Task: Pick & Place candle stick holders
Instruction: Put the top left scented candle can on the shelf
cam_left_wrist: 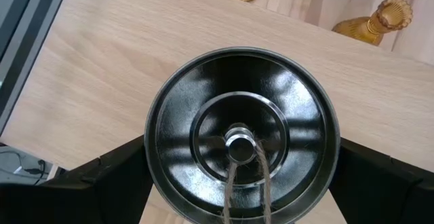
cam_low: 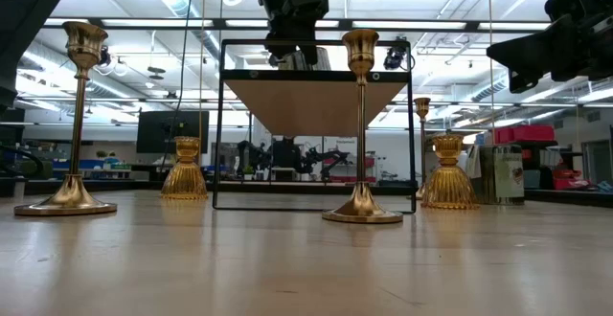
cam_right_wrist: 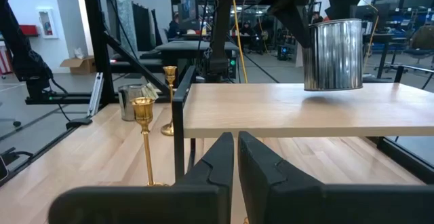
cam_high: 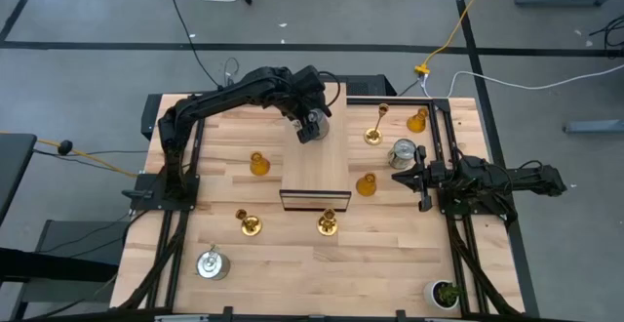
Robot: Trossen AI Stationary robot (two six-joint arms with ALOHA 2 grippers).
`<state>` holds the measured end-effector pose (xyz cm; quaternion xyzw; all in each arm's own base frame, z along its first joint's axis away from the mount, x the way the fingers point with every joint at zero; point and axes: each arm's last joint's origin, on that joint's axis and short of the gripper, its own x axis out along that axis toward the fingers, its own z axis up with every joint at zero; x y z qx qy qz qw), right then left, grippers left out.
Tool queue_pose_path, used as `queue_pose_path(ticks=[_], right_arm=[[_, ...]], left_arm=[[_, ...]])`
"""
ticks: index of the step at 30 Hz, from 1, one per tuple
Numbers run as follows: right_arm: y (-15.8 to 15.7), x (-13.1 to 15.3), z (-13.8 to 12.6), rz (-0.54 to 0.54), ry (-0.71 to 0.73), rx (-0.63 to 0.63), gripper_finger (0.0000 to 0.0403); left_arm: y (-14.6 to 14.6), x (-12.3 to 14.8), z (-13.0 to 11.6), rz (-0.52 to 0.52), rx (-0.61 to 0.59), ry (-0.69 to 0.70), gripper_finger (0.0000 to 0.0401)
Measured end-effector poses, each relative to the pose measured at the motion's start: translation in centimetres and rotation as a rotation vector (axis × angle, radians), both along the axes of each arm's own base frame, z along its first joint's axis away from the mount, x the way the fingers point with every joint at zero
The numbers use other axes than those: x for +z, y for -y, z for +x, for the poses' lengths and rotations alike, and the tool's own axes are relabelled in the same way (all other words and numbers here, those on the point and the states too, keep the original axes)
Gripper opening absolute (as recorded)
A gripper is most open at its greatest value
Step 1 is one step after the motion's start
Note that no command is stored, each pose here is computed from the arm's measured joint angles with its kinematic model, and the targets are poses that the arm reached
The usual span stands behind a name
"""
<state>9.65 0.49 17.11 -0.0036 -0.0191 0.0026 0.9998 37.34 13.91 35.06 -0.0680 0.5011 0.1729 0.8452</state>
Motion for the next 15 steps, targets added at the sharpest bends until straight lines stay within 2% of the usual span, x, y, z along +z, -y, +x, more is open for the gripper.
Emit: queue_pose_path(ticks=[15], right_arm=[[-0.01, 0.00, 0.00, 0.000, 0.000, 0.003, 0.0027]], left_arm=[[0.02, -0.85, 0.32, -0.010, 0.006, -0.038, 0.0381]])
